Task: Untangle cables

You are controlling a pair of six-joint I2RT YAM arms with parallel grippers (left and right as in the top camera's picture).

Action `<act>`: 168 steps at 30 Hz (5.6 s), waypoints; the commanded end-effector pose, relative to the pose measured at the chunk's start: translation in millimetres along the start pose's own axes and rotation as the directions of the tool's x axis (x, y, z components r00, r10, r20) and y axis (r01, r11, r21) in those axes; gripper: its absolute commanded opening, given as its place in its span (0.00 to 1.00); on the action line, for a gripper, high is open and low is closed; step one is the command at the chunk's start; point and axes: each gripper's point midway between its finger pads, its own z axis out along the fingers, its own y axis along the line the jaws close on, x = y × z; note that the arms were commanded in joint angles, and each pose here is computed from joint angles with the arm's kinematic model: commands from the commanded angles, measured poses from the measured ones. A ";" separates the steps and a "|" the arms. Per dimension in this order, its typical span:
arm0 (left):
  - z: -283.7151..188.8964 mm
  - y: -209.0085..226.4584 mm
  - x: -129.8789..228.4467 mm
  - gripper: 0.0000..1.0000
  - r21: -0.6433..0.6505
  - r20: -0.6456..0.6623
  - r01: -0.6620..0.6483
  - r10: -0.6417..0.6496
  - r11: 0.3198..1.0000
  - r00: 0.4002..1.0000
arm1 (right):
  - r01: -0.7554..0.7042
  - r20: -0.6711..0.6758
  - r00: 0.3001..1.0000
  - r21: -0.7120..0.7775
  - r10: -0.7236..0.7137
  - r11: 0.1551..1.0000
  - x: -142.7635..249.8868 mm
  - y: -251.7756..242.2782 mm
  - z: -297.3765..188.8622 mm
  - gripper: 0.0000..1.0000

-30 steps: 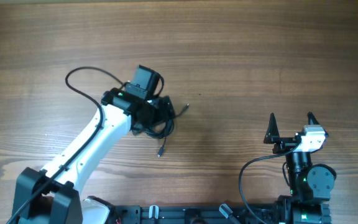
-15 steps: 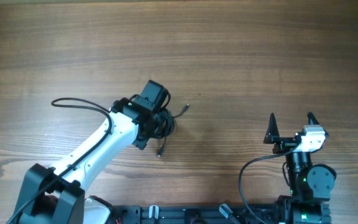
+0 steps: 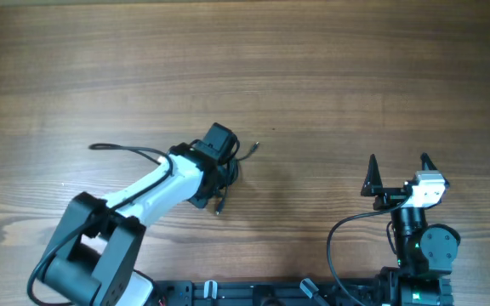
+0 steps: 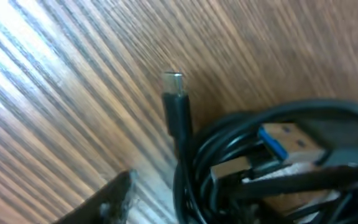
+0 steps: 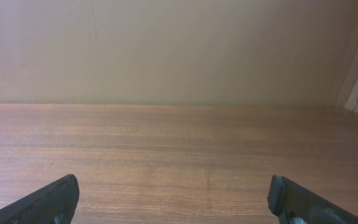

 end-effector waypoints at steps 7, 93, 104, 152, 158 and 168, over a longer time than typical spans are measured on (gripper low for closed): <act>-12.6 -2.9 -33.4 0.04 -0.019 0.135 -0.106 0.108 0.994 0.985 | 0.012 0.009 1.000 0.006 -0.012 1.000 -1.8 -0.5 -0.3 1.00; -141.3 -35.9 -20.5 0.04 0.362 0.307 -0.752 0.691 0.551 0.654 | -0.932 -0.813 0.311 -0.160 0.493 0.324 31.6 216.0 11.6 0.56; -154.8 -49.6 8.0 0.04 0.522 0.269 -0.723 0.717 0.453 0.643 | -0.953 -0.810 0.191 -0.017 0.554 0.304 51.0 214.7 19.3 0.33; -140.8 -39.8 23.5 0.04 0.455 0.276 -0.823 0.826 0.338 0.492 | -0.778 -0.714 0.628 -0.557 0.310 0.292 0.9 229.6 -2.2 0.93; -141.8 -40.0 36.4 0.04 0.440 0.299 -0.857 0.856 0.268 0.421 | -0.789 -0.744 0.614 -0.561 0.264 0.253 1.6 257.9 -23.9 0.76; -141.9 -39.9 36.6 0.04 0.442 0.297 -0.855 0.855 0.271 0.425 | -0.809 -0.762 0.585 -0.525 0.277 0.265 5.4 268.4 -28.5 0.04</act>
